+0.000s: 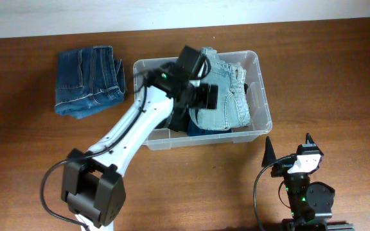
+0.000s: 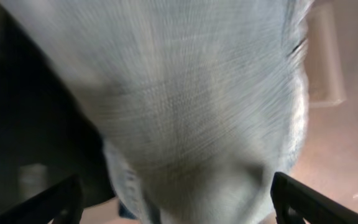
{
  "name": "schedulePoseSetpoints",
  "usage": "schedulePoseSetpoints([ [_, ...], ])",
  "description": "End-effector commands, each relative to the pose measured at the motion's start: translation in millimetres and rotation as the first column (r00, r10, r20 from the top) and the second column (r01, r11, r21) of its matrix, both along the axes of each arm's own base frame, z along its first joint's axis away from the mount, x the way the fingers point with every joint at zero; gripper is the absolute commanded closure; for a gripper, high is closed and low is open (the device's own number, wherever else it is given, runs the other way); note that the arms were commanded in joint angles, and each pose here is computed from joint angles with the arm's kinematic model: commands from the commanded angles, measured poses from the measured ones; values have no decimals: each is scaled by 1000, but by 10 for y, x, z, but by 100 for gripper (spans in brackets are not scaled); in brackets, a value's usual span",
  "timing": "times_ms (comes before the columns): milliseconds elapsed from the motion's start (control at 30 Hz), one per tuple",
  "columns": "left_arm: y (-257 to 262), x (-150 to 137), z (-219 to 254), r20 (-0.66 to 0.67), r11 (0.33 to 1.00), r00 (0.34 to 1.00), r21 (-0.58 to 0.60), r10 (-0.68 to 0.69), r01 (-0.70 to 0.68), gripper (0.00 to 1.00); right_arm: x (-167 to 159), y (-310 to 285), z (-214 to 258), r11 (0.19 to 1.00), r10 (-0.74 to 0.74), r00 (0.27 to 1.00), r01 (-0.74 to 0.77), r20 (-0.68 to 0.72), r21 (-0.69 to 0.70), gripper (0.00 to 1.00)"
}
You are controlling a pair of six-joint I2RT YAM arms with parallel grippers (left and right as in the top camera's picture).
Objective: Pack container
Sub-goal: 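Lift the light grey jeans and carry them into the container, then lower the light grey jeans onto the garments and open the left gripper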
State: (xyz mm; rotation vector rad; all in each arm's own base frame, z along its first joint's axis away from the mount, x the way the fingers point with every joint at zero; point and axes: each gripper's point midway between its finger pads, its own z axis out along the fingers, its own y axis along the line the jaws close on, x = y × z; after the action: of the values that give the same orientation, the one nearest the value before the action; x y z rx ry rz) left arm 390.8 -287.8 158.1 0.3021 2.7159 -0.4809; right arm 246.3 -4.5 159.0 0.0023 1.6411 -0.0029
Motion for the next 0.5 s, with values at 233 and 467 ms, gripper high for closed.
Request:
schedulePoseSetpoints([
  [233, -4, 432, 1493, 388, 998, 921, -56, -11, 35, 80, -3, -19, -18, 1000, -8, 1000, 8, -2, -3, 2],
  [467, -18, 667, 1221, 396, 1000, 918, -7, 17, -16, 99, -3, -19, -18, 1000, -8, 1000, 8, -2, -3, 2],
])
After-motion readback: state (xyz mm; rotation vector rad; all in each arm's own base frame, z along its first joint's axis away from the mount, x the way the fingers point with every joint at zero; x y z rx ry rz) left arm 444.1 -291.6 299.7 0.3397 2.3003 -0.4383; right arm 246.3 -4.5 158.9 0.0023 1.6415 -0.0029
